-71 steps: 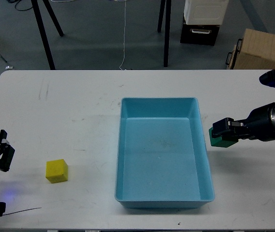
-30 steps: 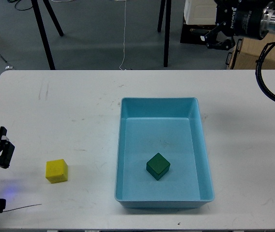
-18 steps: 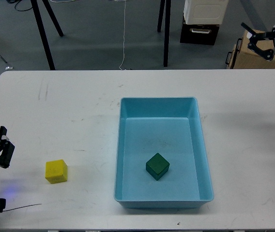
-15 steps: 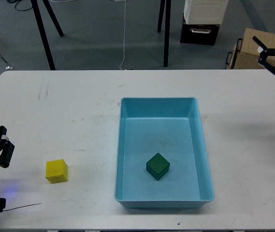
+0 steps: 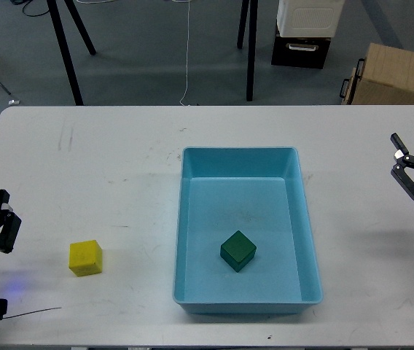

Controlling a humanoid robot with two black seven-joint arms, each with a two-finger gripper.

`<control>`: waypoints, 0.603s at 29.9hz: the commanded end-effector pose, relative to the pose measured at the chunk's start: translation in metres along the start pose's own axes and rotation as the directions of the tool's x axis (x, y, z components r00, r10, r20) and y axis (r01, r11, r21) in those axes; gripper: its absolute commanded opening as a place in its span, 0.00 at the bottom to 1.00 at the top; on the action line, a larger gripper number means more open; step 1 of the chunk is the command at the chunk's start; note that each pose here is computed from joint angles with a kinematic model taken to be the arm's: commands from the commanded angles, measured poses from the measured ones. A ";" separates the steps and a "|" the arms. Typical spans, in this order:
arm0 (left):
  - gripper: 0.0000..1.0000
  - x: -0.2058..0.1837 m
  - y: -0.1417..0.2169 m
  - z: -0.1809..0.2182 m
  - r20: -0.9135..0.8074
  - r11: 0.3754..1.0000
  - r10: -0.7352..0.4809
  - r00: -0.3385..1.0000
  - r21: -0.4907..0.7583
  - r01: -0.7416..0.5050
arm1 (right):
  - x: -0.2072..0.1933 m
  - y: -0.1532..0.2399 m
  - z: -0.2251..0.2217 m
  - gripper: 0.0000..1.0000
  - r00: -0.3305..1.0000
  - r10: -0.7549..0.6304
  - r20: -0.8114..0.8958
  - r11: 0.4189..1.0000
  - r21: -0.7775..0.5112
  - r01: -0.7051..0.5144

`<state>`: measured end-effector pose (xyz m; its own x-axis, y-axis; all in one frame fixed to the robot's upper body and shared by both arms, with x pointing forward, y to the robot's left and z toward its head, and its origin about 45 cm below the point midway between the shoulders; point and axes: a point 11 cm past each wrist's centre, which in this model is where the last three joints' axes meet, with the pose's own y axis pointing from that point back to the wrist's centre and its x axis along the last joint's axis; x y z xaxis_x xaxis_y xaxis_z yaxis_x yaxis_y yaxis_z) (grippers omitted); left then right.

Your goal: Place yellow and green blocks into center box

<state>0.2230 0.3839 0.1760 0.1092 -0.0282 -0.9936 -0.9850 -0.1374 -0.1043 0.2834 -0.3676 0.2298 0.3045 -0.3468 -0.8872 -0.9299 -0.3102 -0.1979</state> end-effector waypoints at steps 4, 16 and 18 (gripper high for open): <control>1.00 -0.010 -0.009 0.026 -0.061 0.978 -0.039 0.997 -0.206 0.025 | 0.005 -0.002 0.004 1.00 0.998 0.068 0.010 0.997 -0.032 -0.068; 1.00 -0.045 -0.062 0.026 0.036 0.966 -0.181 0.983 -0.182 0.185 | -0.010 -0.004 0.008 1.00 0.996 0.086 -0.008 0.995 -0.045 -0.086; 1.00 -0.078 -0.073 0.039 0.077 0.946 -0.258 0.963 -0.184 0.268 | -0.013 0.000 0.008 1.00 0.994 0.110 0.002 0.993 -0.039 -0.110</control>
<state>0.2729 0.4194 0.2205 0.2658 0.0271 -0.9636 -0.9112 -0.3194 -0.2603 0.2825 -0.3567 0.2344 0.2197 -0.3805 -0.8983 -0.9428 -0.3193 -0.0954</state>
